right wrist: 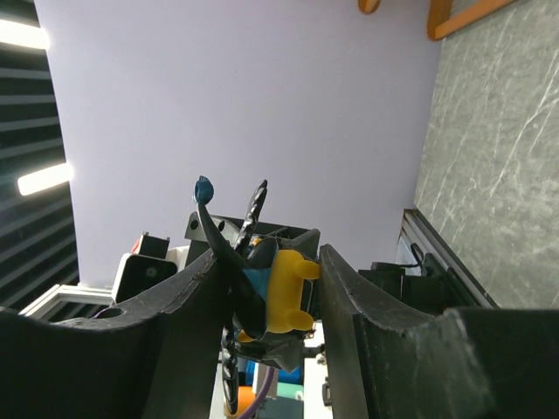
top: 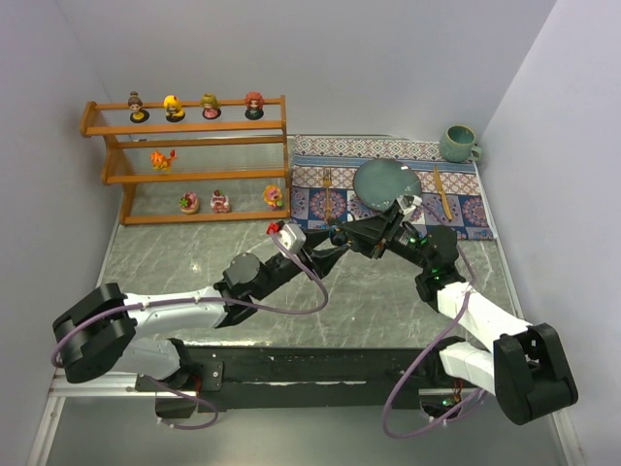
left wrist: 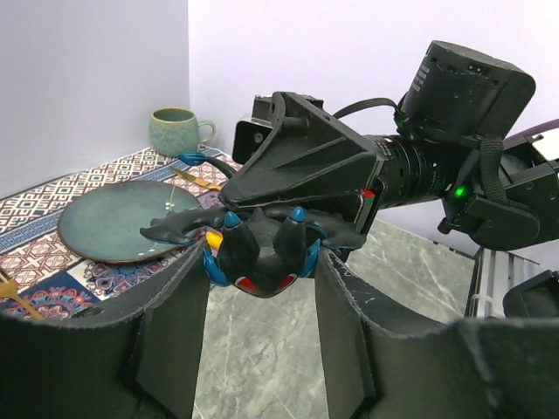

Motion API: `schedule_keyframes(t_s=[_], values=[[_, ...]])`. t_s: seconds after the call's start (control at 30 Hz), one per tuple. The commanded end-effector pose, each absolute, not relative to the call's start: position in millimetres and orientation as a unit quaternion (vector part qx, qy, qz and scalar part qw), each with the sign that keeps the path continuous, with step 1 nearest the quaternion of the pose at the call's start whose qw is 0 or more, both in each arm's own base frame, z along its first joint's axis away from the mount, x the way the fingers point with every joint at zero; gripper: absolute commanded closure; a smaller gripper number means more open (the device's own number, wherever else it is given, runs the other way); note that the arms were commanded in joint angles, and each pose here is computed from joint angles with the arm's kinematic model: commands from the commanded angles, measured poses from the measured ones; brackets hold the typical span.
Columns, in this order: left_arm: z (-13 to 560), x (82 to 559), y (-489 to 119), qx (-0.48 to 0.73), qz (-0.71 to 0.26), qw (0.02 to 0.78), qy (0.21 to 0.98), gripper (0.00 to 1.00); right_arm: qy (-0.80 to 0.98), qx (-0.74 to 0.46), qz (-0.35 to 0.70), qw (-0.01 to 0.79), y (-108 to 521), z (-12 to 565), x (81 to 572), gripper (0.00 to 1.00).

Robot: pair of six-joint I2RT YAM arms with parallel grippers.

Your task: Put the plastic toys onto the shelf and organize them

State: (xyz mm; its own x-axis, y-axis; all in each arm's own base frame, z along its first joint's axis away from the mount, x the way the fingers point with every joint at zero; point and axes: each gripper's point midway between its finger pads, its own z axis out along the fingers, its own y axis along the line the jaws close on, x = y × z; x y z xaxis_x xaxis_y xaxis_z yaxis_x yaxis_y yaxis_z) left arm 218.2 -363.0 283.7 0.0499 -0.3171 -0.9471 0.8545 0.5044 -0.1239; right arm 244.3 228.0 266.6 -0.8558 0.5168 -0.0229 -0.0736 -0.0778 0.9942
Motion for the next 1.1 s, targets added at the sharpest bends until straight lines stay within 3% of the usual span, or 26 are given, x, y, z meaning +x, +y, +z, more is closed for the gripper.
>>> schedule_keyframes(t_s=[0.0, 0.03, 0.1, 0.13, 0.17, 0.23, 0.33, 0.43, 0.6, 0.83, 1.07], values=[[344, 218, -358, 0.213, -0.468, 0.715, 0.474, 0.81, 0.652, 0.139, 0.715, 0.211, 231, 267, 236, 0.99], [342, 219, -357, 0.215, -0.464, 0.713, 0.479, 0.88, 0.654, 0.142, 0.712, 0.210, 231, 266, 237, 0.98], [342, 221, -354, 0.212, -0.460, 0.714, 0.483, 0.93, 0.658, 0.140, 0.709, 0.214, 231, 264, 237, 0.86], [341, 223, -352, 0.209, -0.457, 0.714, 0.487, 0.97, 0.660, 0.143, 0.706, 0.212, 231, 262, 238, 0.71], [335, 226, -351, 0.208, -0.450, 0.712, 0.497, 0.99, 0.662, 0.141, 0.704, 0.218, 230, 262, 238, 0.63], [335, 229, -345, 0.198, -0.440, 0.714, 0.508, 0.99, 0.668, 0.145, 0.696, 0.220, 229, 259, 240, 0.44], [326, 237, -338, 0.188, -0.415, 0.706, 0.542, 0.99, 0.679, 0.146, 0.680, 0.235, 226, 256, 245, 0.25], [314, 244, -328, 0.173, -0.388, 0.690, 0.586, 0.99, 0.692, 0.138, 0.663, 0.251, 222, 254, 248, 0.15], [288, 258, -301, 0.119, -0.332, 0.634, 0.688, 0.99, 0.712, 0.111, 0.622, 0.305, 211, 255, 257, 0.11], [281, 291, -240, 0.008, -0.232, 0.573, 0.786, 0.99, 0.786, 0.059, 0.488, 0.374, 189, 229, 266, 0.09], [293, 327, -185, -0.034, -0.139, 0.562, 0.814, 0.99, 0.802, 0.028, 0.435, 0.408, 176, 220, 263, 0.09]])
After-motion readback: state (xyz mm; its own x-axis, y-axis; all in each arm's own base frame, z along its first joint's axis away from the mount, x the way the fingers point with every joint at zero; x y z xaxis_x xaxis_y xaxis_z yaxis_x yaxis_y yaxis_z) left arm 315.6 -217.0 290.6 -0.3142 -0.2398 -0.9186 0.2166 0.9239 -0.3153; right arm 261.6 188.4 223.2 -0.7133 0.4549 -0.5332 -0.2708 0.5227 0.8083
